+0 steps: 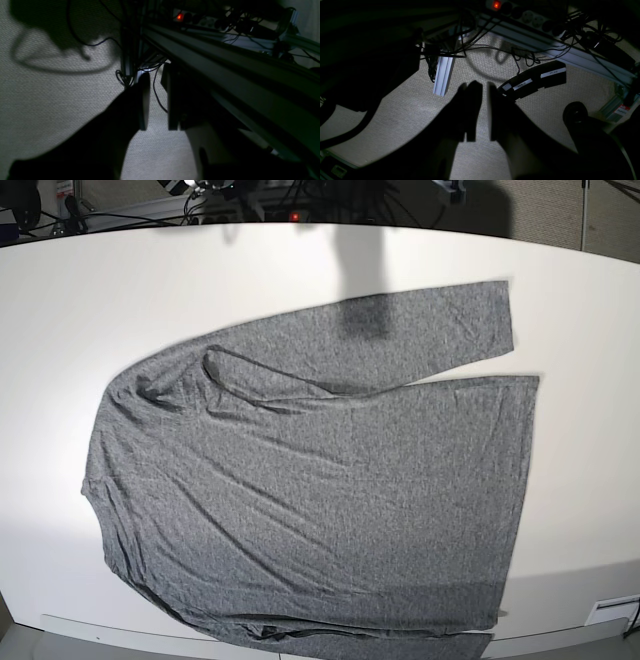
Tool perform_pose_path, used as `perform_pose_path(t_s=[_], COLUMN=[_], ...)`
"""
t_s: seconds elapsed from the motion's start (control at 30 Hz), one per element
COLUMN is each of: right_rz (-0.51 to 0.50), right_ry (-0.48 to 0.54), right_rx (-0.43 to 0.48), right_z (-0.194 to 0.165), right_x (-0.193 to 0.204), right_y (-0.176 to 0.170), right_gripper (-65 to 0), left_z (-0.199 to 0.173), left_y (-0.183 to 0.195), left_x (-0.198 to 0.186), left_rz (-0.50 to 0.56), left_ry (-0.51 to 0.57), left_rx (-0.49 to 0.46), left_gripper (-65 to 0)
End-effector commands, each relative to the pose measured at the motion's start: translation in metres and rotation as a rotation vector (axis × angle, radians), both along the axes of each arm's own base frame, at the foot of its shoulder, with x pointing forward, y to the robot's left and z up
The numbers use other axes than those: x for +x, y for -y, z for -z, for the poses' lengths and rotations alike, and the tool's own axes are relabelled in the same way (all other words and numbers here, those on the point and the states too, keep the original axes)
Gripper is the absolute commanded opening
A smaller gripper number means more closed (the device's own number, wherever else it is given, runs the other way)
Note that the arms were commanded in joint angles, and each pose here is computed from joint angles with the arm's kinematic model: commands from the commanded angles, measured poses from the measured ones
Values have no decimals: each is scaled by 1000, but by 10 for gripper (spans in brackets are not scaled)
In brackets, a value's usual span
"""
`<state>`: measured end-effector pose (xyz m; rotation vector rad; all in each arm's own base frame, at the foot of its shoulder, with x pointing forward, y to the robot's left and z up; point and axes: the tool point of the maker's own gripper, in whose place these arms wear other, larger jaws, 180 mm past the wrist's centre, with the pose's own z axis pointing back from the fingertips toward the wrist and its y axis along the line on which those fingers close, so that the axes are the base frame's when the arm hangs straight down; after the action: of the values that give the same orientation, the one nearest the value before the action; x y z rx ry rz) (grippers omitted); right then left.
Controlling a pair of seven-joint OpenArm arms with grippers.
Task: Fold the T-shirt properly
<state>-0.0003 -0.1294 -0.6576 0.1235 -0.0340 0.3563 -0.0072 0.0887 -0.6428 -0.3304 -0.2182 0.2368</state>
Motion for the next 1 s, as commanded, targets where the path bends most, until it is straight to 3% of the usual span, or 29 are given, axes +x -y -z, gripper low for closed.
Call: perform_pose_path(t_s=[0.0,0.73,0.97], right_rz=[1,0,-7], right_ry=[10,6,-18], right_rx=[7,5,-17], right_z=[-1,-1,-2], right_x=[1,0,-14], right_y=[0,1,22], right_gripper=[-562,-562,-562], left_z=[-1,-2,-3], left_y=[0,-1,-3], left_x=[0,3,-8], left_rz=[-7,-15,-16], left_ry=[8,28,17], left_rx=[-6,-2,3], left_gripper=[-523,-523,-523])
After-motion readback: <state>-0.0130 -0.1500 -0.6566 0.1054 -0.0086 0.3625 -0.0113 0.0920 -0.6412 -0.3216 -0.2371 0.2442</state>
